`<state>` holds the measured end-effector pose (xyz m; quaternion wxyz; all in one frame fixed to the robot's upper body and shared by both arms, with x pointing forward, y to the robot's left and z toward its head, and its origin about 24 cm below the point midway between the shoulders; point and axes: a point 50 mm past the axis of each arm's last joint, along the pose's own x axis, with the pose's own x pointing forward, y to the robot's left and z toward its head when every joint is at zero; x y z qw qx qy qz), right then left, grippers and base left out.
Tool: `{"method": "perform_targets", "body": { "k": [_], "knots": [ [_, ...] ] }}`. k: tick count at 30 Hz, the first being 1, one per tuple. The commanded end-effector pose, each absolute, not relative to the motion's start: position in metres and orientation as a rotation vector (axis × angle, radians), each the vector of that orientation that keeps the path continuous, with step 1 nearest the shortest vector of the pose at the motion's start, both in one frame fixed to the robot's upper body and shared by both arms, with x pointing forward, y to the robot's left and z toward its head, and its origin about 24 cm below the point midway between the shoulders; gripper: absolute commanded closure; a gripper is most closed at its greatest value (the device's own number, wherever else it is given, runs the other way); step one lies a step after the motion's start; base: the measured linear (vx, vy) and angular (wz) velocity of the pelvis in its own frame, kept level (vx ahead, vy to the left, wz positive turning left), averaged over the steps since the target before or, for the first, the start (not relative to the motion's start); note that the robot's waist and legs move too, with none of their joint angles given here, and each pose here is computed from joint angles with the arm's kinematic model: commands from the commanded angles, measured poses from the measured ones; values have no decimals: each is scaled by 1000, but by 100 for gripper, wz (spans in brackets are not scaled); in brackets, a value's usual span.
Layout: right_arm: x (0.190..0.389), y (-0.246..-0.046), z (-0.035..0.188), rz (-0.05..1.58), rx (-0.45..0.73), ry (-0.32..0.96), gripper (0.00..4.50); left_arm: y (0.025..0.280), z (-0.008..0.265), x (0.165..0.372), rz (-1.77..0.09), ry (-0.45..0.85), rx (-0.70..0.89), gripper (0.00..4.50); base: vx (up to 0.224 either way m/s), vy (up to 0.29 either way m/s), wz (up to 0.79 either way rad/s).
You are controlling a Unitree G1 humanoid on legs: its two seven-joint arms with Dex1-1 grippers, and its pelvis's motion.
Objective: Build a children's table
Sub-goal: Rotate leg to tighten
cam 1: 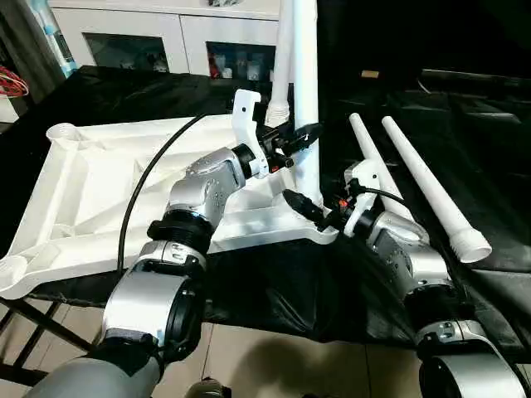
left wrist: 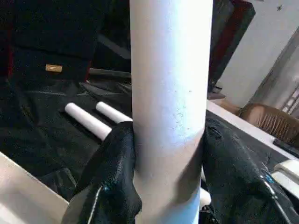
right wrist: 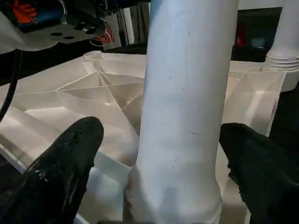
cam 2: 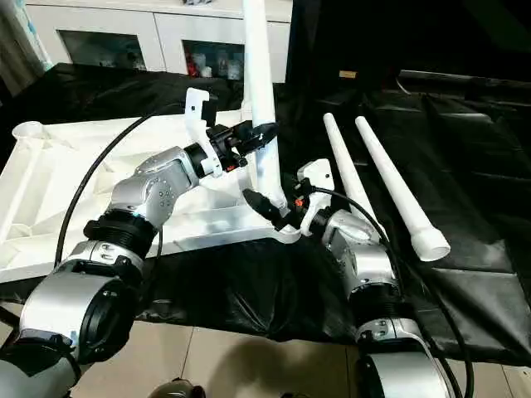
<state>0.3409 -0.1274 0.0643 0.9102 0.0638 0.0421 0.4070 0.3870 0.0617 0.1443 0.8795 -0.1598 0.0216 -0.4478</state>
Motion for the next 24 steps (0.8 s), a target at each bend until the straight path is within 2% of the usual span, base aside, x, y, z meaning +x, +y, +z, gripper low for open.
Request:
{"method": "perform_targets", "body": {
  "k": [1, 4, 10, 16, 20, 23, 24],
  "knots": [
    [337, -143, 83, 750, 114, 30, 0, 81, 154, 385, -861, 0, -263, 264, 0, 0, 0],
    [329, -165, 99, 602, 45, -28, 0, 104, 166, 375, -787, -68, -201, 264, 0, 0, 0],
    [330, -160, 100, 610, 65, -41, 0, 103, 166, 374, -797, -68, -204, 265, 0, 0, 0],
    [323, -158, 107, 588, 65, -45, 0, 105, 169, 363, -777, -69, -178, 265, 0, 0, 0],
    [320, -166, 117, 495, 57, -93, 0, 112, 177, 353, -737, -139, -32, 265, 0, 0, 0],
    [316, -168, 120, 454, 68, -116, 0, 116, 176, 345, -706, -155, -6, 265, 0, 0, 0],
    [308, -168, 121, 441, 72, -134, 0, 119, 174, 335, -653, -168, 0, 265, 0, 0, 0]
  ]
}}
